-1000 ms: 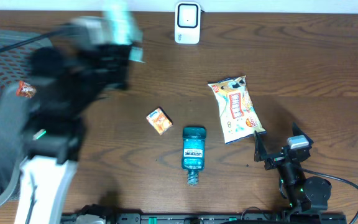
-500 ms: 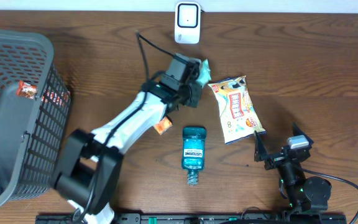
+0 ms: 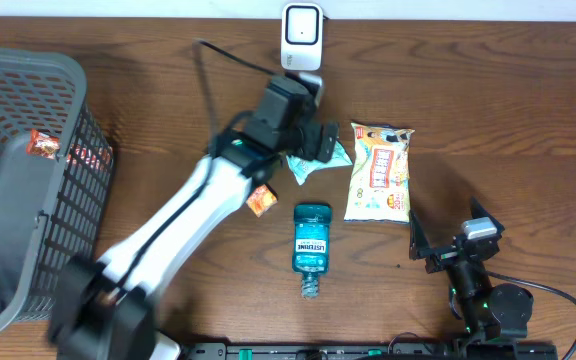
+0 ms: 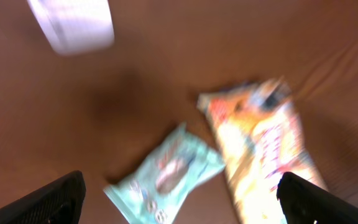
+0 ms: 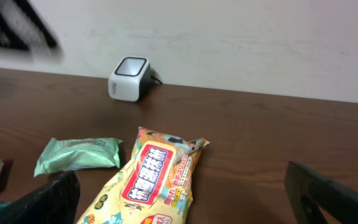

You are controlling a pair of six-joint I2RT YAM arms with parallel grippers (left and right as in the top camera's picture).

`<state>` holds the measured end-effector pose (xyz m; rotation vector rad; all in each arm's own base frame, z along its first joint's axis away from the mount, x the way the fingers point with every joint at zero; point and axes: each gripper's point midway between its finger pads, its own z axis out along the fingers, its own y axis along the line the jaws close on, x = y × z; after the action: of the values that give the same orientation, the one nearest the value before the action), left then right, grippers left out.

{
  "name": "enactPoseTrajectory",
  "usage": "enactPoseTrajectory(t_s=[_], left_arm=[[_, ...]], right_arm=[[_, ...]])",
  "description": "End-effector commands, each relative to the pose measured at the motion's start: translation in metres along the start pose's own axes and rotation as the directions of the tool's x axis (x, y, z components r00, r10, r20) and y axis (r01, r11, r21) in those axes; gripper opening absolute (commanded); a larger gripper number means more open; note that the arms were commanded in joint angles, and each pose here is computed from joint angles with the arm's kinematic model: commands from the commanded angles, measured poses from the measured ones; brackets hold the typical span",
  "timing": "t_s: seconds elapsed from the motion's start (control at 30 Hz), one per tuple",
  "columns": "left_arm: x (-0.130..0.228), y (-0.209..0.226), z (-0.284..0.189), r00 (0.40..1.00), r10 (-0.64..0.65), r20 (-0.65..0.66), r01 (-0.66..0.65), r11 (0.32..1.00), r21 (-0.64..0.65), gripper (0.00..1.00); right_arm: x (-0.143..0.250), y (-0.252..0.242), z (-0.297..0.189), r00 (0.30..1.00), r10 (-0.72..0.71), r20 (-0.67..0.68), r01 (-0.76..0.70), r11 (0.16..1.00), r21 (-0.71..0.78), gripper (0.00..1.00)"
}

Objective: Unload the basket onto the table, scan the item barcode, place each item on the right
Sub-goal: 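Bring the wipes pack to the scanner and release it on the table, then reach the left gripper into the basket and grasp the red candy bar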

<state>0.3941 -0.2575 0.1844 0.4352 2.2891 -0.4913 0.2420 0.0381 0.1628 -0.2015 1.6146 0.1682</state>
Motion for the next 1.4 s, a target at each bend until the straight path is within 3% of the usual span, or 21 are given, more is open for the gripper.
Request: enactPoseTrajectory(t_s=[0.0, 0.1, 0.17, 0.27, 0.33, 0.43, 0.5, 0.53, 0.6, 0.77, 0.9, 1.03, 1.23, 1.37], left_arm=[[-0.088, 0.009, -0.106, 0.944, 0.120, 0.307, -0.091, 0.990, -0.107, 0.98], [-0.112, 0.038, -0.178, 0.885, 0.186, 0.426, -0.075, 0.962, -0.264, 0.98], [-0.119, 0.075, -0.225, 0.855, 0.188, 0.484, 0.037, 0.908, -0.418, 0.98], [-0.103, 0.157, -0.307, 0.817, 0.146, 0.558, 0.332, 0.673, -0.661, 0.98], [-0.083, 0.198, -0.344, 0.795, 0.101, 0.598, 0.475, 0.509, -0.718, 0.98], [-0.042, 0.252, -0.376, 0.759, 0.000, 0.651, 0.619, 0.307, -0.722, 0.98], [-0.004, 0.287, -0.391, 0.677, -0.103, 0.729, 0.735, 0.144, -0.662, 0.98], [0.015, 0.301, -0.392, 0.636, -0.161, 0.755, 0.771, 0.087, -0.631, 0.98], [0.042, 0.322, -0.384, 0.587, -0.268, 0.764, 0.799, 0.036, -0.600, 0.98], [0.096, 0.370, -0.334, 0.490, -0.536, 0.688, 0.816, 0.005, -0.578, 0.98], [0.130, 0.401, -0.291, 0.451, -0.653, 0.609, 0.790, -0.026, -0.613, 0.98], [0.152, 0.422, -0.234, 0.421, -0.750, 0.510, 0.783, 0.016, -0.622, 0.98], [0.160, 0.447, -0.174, 0.538, -0.755, 0.374, 0.720, 0.182, -0.669, 0.98], [0.163, 0.456, -0.149, 0.566, -0.746, 0.350, 0.706, 0.219, -0.673, 0.98]], right_arm=[[0.001, 0.002, 0.000, 1.000, 0.016, 0.001, -0.016, 1.000, -0.006, 0.99], [0.001, 0.002, 0.000, 1.000, 0.016, 0.002, -0.015, 1.000, -0.006, 0.99], [0.001, 0.002, 0.000, 1.000, 0.016, 0.001, -0.016, 1.000, -0.007, 0.99], [0.001, 0.002, 0.000, 1.000, 0.016, 0.001, -0.016, 1.000, -0.007, 0.99], [0.001, 0.002, 0.000, 1.000, 0.016, 0.001, -0.016, 1.000, -0.006, 0.99], [0.001, 0.002, 0.000, 1.000, 0.016, 0.002, -0.015, 1.000, -0.007, 0.99], [0.001, 0.002, 0.000, 1.000, 0.016, 0.001, -0.016, 1.000, -0.007, 0.99], [0.001, 0.002, 0.000, 1.000, 0.016, 0.001, -0.016, 1.000, -0.007, 0.99], [0.001, 0.002, 0.000, 1.000, 0.016, 0.001, -0.016, 1.000, -0.006, 0.99], [0.001, 0.002, 0.000, 1.000, 0.016, 0.002, -0.015, 1.000, -0.006, 0.99], [0.001, 0.002, 0.000, 1.000, 0.016, 0.001, -0.016, 1.000, -0.006, 0.99], [0.001, 0.002, 0.000, 1.000, 0.016, 0.001, -0.016, 1.000, -0.007, 0.99], [0.001, 0.002, 0.000, 1.000, 0.016, 0.001, -0.016, 1.000, -0.007, 0.99], [0.001, 0.002, 0.000, 1.000, 0.016, 0.001, -0.016, 1.000, -0.007, 0.99]])
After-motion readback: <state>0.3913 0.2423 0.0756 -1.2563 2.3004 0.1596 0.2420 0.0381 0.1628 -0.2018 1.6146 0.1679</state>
